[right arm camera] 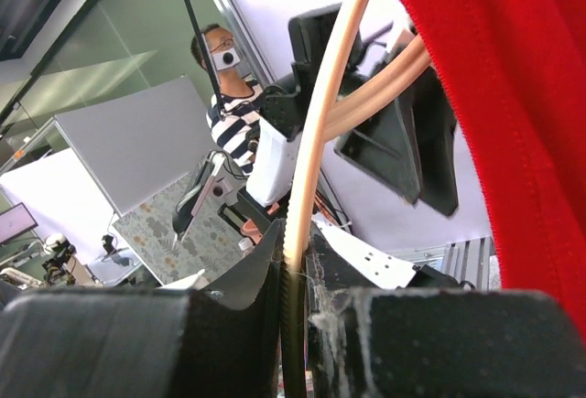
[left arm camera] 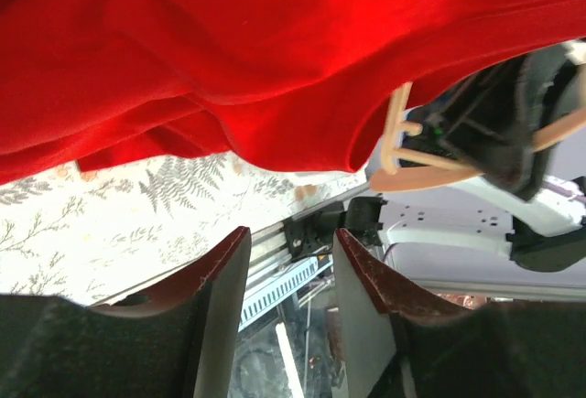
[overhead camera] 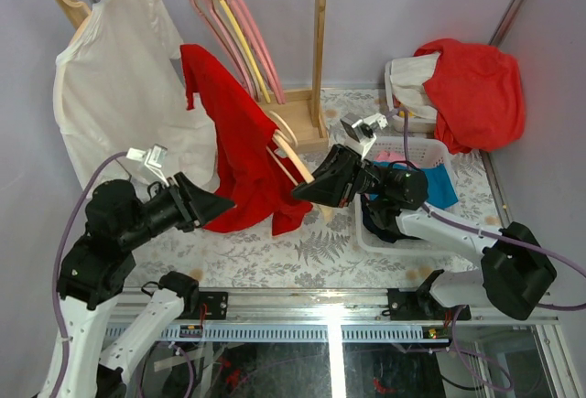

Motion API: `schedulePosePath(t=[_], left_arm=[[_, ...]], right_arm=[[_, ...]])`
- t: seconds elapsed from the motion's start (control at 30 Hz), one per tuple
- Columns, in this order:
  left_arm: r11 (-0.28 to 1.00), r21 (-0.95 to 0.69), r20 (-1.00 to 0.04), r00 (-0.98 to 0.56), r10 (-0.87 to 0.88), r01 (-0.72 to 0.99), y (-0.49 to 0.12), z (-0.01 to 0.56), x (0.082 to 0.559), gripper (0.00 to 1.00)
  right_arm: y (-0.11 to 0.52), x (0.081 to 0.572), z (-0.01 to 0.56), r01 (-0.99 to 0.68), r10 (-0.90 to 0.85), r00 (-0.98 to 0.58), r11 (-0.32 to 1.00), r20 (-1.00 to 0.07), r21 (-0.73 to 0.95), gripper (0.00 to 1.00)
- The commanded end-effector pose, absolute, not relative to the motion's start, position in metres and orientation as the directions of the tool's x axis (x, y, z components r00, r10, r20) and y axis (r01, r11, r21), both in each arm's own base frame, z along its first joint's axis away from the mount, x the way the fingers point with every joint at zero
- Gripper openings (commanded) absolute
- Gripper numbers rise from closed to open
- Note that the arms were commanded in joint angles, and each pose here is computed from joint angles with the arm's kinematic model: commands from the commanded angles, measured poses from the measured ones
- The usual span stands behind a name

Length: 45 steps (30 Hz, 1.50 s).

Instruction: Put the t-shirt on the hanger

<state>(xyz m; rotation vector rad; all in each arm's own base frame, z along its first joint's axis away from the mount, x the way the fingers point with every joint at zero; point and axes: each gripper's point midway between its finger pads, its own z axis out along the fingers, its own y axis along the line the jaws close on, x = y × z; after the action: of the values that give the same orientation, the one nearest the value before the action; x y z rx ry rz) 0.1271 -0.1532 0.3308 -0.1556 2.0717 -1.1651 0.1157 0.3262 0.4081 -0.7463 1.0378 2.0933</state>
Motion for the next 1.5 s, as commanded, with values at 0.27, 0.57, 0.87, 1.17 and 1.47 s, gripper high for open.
schedulePosePath(t=[0.27,0.57,0.87,1.17,1.47], left_arm=[[0.52,-0.799,-0.59,-0.562,-0.58,0.303,-0.145,0.426,0.143,0.46],[0.562,-0.768,-0.639,-0.432,-0.637,0.307,-0.135,0.469,0.176,0.48],[0.46,-0.855,-0.518,-0.434,-0.737,0.241,-0.137,0.478,0.192,0.64],[0.459,-0.875,-0.479,-0.41,-0.776,0.154,-0.134,0.463,0.217,0.66],[0.478,-0.872,-0.472,-0.433,-0.768,0.103,-0.139,0.442,0.235,0.67]], right_arm=[[0.289,0.081,0.42,-0.858,0.451,-0.443,-0.465,-0.775,0.22,0.0],[0.3,0.08,0.411,-0.849,0.391,-0.418,-0.489,-0.82,0.2,0.0],[0.312,0.088,0.395,-0.853,0.358,-0.406,-0.479,-0.841,0.207,0.0],[0.33,0.096,0.38,-0.851,0.317,-0.41,-0.471,-0.855,0.234,0.0],[0.352,0.091,0.365,-0.859,0.26,-0.384,-0.454,-0.886,0.239,0.0]])
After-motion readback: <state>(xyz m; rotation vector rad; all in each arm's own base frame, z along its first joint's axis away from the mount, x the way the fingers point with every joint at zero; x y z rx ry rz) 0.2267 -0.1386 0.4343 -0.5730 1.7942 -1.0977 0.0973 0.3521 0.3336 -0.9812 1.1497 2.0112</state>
